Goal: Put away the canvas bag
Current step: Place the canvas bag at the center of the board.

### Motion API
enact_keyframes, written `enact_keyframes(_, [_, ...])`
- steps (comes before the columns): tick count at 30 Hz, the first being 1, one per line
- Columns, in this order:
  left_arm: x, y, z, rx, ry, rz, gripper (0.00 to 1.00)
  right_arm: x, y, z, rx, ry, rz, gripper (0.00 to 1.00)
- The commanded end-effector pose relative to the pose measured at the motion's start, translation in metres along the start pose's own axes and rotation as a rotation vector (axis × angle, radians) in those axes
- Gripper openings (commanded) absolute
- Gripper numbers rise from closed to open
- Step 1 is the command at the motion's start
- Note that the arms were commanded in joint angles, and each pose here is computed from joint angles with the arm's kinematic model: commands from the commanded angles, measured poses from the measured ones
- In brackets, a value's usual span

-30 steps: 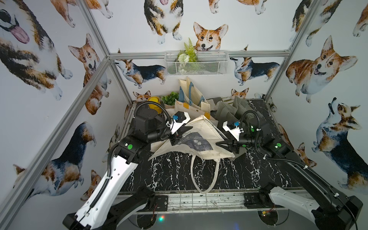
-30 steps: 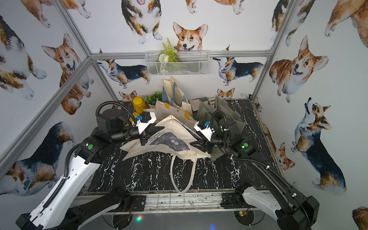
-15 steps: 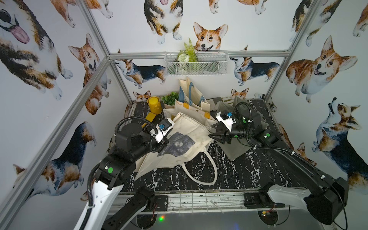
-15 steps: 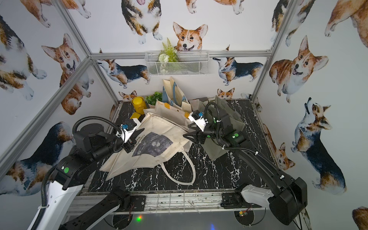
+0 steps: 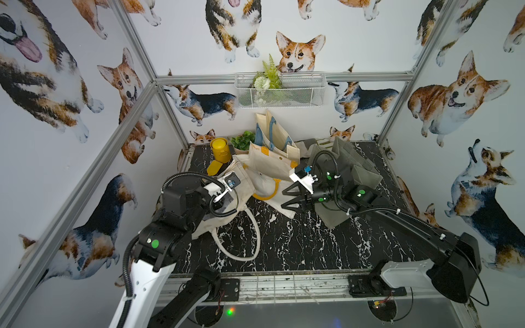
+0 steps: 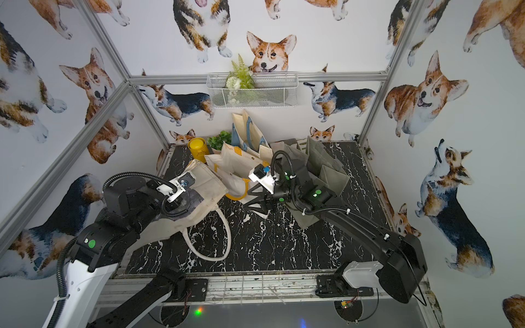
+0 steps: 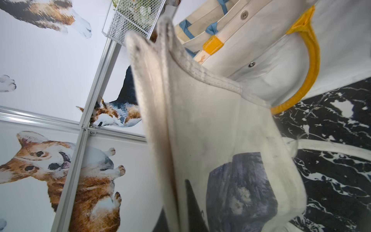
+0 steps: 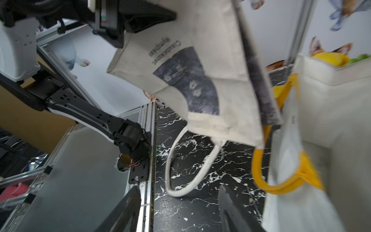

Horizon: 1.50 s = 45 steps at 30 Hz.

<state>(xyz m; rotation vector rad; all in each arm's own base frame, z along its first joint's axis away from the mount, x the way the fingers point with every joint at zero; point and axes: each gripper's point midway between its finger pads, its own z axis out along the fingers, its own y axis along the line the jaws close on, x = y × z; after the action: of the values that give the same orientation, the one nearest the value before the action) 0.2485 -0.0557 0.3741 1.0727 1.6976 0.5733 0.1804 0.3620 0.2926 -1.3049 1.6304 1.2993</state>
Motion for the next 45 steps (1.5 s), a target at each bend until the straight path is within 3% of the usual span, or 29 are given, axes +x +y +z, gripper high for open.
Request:
enact_keyframes(1, [-0.029, 0.039, 0.009, -0.098, -0.112, 0.069, 0.00, -0.006, 0.007, 0.029, -0.090, -0.025, -0.033, 0.60])
enact_keyframes(9, [-0.046, 0.060, 0.042, -0.051, -0.218, 0.144, 0.00, -0.012, -0.017, 0.102, -0.187, -0.048, -0.032, 0.53])
enact_keyframes(17, [-0.065, 0.040, 0.044, 0.036, -0.359, 0.139, 0.00, -0.034, -0.088, 0.183, -0.164, -0.270, 0.225, 0.41])
enact_keyframes(22, [-0.070, 0.032, 0.035, 0.061, -0.404, 0.138, 0.00, -0.040, -0.120, 0.212, -0.062, -0.315, 0.312, 0.39])
enact_keyframes(27, [-0.065, 0.001, 0.021, 0.130, -0.462, 0.086, 0.00, -0.013, -0.160, 0.219, 0.147, -0.282, 0.383, 0.39])
enact_keyframes(33, [-0.034, -0.051, 0.006, 0.182, -0.445, 0.020, 0.00, 0.005, -0.164, 0.199, 0.224, -0.221, 0.417, 0.44])
enact_keyframes(38, [-0.014, -0.082, -0.008, 0.220, -0.423, -0.016, 0.00, 0.018, -0.179, 0.187, 0.260, -0.177, 0.528, 0.45])
enact_keyframes(45, [-0.006, -0.117, -0.016, 0.345, -0.434, -0.062, 0.00, 0.031, -0.177, 0.164, 0.269, -0.104, 0.655, 0.48])
